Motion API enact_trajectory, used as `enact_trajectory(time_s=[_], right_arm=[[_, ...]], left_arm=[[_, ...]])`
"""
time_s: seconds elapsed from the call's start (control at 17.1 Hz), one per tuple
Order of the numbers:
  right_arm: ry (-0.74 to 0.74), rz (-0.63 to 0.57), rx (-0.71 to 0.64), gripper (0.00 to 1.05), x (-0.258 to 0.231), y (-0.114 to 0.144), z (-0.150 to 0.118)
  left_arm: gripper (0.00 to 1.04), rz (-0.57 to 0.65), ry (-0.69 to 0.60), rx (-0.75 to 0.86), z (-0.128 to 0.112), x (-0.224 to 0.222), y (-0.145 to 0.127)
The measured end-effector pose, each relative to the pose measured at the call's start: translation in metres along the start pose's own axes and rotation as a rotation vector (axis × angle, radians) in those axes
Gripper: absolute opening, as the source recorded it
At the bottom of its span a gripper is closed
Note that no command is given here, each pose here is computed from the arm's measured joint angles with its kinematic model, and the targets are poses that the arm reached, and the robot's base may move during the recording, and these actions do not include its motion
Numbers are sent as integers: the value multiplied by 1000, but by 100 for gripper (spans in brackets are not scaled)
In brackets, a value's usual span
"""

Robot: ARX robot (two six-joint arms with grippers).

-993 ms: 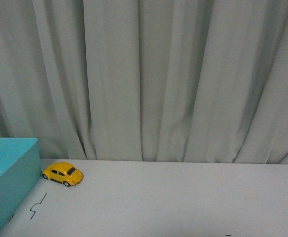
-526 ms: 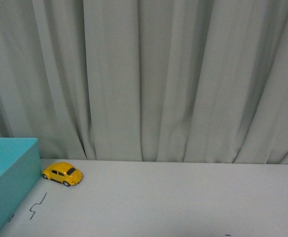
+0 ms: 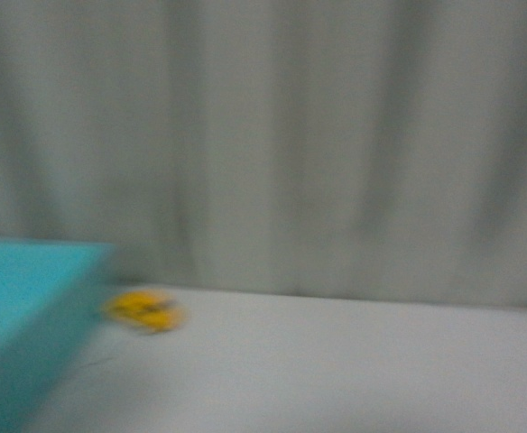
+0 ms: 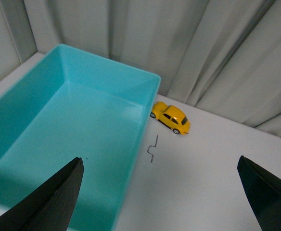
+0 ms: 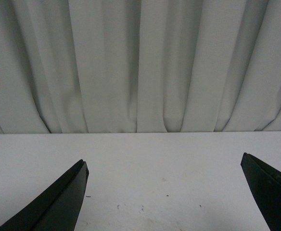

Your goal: Wind up and store yellow beetle toy

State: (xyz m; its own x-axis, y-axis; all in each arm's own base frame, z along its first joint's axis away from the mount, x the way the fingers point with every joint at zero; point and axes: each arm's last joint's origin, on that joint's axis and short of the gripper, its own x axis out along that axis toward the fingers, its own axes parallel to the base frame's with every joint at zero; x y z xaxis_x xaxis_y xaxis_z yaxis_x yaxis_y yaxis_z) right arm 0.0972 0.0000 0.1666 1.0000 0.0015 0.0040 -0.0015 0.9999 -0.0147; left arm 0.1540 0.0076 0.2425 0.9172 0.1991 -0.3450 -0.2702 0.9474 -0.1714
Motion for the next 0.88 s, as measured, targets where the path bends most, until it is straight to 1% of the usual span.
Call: enact_trajectory(time_s=[0.06, 0.12, 0.18, 0.41, 0.53, 0.58, 0.7, 0.76, 0.88], right_arm=[[-1, -2, 0, 98, 0, 0, 0], [1, -2, 0, 98, 0, 0, 0], [0, -2, 0, 98, 0, 0, 0], [0, -2, 0, 98, 0, 0, 0], [0, -2, 0, 98, 0, 0, 0], [0, -2, 0, 98, 0, 0, 0], [0, -2, 0, 98, 0, 0, 0], [0, -2, 0, 98, 0, 0, 0], [0, -2, 0, 98, 0, 0, 0]], left_arm=[[98, -5, 12, 50, 7, 14, 1], [98, 18, 29, 114, 15, 31, 2], [98, 8, 63, 189, 21, 52, -1], [98, -138, 136, 421, 47, 110, -26], [98, -237, 197, 608, 55, 139, -41], [98, -301, 248, 768, 61, 157, -57], [98, -352, 265, 921, 69, 171, -72], [98, -374, 270, 1023, 73, 180, -81], [98, -427, 294, 1186, 74, 193, -92]])
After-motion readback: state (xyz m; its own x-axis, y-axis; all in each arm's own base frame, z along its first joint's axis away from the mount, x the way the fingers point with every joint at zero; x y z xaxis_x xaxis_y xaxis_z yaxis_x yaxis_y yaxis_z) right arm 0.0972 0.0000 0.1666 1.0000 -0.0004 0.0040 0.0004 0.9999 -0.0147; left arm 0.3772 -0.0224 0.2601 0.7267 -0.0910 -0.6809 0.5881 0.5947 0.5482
